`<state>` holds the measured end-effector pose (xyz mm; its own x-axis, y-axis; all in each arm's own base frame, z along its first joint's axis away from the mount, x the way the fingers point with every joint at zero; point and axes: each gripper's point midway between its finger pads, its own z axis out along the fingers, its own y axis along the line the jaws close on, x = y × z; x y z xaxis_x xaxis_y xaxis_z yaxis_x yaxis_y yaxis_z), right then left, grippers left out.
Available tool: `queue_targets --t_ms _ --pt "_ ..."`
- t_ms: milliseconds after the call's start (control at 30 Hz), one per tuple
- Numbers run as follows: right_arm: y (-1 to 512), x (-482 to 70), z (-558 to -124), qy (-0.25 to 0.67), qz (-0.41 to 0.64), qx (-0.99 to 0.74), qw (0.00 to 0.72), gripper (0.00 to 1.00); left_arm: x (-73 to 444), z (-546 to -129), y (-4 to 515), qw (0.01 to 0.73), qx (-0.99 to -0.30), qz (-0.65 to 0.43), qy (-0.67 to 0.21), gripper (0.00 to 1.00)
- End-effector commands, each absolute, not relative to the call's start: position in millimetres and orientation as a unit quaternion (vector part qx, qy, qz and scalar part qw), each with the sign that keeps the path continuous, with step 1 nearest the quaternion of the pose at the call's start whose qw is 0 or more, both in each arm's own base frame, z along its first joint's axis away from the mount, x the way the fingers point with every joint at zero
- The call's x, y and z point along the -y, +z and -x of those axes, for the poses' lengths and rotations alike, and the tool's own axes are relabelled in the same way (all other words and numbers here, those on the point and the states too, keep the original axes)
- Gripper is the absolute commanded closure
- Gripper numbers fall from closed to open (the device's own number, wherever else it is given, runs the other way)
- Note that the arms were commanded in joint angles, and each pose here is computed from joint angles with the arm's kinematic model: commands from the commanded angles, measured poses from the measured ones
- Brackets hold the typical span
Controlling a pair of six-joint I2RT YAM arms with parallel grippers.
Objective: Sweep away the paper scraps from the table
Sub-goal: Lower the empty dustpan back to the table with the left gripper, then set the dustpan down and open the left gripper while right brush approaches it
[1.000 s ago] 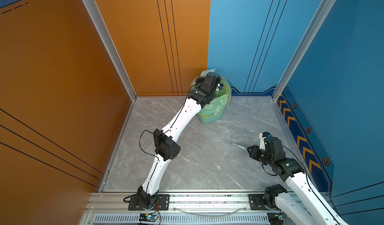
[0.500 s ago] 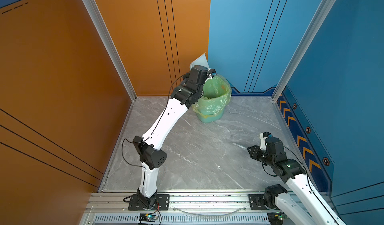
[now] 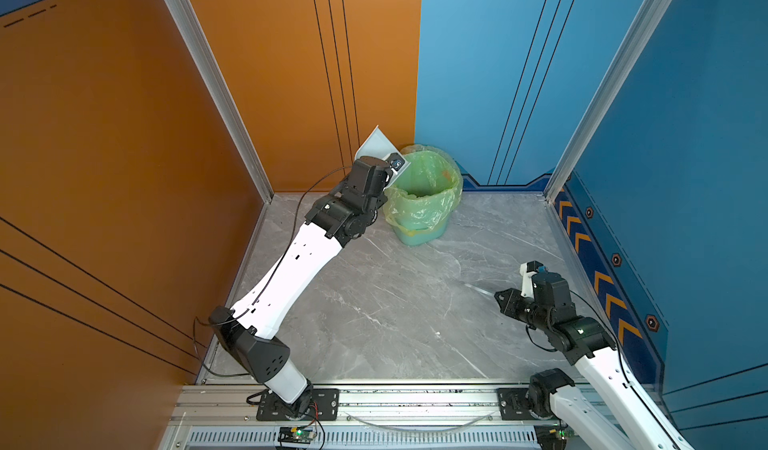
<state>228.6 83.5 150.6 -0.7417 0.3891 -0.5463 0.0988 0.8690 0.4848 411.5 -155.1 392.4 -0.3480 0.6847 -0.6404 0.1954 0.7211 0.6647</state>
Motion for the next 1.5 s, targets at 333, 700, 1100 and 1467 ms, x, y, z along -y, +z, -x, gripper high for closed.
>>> queue_targets --t_ms 333,700,1100,1467 --pt "174.8 -120.0 -234.8 0.251 -0.072 -0.899 0.351 1.0 109.6 -346.1 287.4 0.426 -0.895 -0.118 0.062 1.0" --pt "185.3 -170.7 -237.1 0.265 0.015 -0.894 0.36 1.0 74.5 -287.3 183.5 0.322 -0.947 -0.008 0.011 1.0" --pt "184.9 -233.5 -234.1 0.263 0.12 -0.888 0.359 1.0 48.8 -264.1 134.2 0.266 -0.963 0.049 0.018 1.0" --pt "183.5 -293.1 -225.2 0.261 0.211 -0.88 0.337 1.0 47.4 -271.7 106.7 0.261 -0.964 0.058 0.013 1.0"
